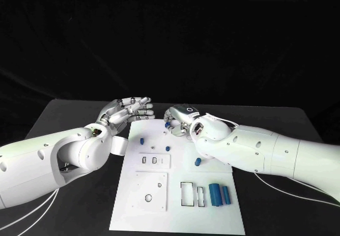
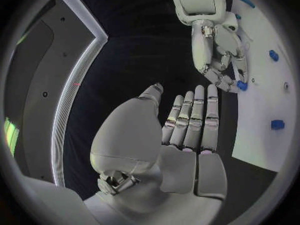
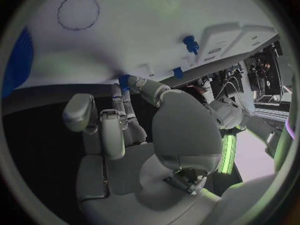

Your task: Assemble the parts on the task board

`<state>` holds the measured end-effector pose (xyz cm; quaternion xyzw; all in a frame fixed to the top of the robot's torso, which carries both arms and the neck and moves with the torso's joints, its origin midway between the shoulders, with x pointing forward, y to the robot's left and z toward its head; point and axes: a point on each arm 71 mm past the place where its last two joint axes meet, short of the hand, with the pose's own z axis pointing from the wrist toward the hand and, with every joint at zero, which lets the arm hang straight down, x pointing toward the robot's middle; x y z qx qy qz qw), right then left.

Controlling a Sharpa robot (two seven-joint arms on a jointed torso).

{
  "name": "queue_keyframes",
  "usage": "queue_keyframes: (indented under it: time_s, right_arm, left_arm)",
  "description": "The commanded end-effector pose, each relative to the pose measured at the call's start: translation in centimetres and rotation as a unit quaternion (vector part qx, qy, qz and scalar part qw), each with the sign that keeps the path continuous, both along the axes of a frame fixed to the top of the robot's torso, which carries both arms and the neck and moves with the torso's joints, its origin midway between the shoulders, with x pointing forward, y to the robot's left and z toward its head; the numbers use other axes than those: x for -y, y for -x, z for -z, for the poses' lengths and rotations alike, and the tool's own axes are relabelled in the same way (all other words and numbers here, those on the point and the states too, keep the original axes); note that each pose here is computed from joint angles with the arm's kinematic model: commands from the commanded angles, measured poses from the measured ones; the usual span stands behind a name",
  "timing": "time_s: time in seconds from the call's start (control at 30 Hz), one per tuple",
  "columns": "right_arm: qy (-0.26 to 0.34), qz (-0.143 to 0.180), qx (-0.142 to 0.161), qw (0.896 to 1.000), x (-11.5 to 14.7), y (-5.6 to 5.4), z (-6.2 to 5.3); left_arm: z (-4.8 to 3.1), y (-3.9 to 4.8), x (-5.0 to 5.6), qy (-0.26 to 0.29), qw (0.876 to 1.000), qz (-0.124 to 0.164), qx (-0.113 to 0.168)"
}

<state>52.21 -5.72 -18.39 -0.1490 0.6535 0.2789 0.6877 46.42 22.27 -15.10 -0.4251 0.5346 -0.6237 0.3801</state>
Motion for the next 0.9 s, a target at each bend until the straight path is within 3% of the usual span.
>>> queue_keyframes:
  time_s: [0.03,0.33,0.57,0.7,0.9]
  right_arm:
    - [-0.001,-0.008,-0.005,1.0,0.0,0.1,0.1]
    - [-0.011,-0.004,-0.006,1.0,1.3,0.7,-0.1]
    - [-0.046,0.008,-0.019,0.999,5.0,1.9,-1.0]
    - [-0.075,0.027,-0.044,0.996,8.1,2.6,-1.8]
    - [-0.075,0.055,-0.11,0.989,12.0,3.3,-2.1]
  left_arm:
    - [-0.13,0.02,0.2,0.006,1.0,0.012,0.0]
    - [-0.05,-0.1,-0.1,0.004,1.0,0.008,-0.002]
    - [-0.01,-0.2,-0.3,0.003,1.0,0.006,-0.002]
    - [0.01,-0.28,-0.5,0.003,1.0,0.004,-0.001]
    - [0.08,-0.44,-0.7,0.002,1.0,0.002,0.0]
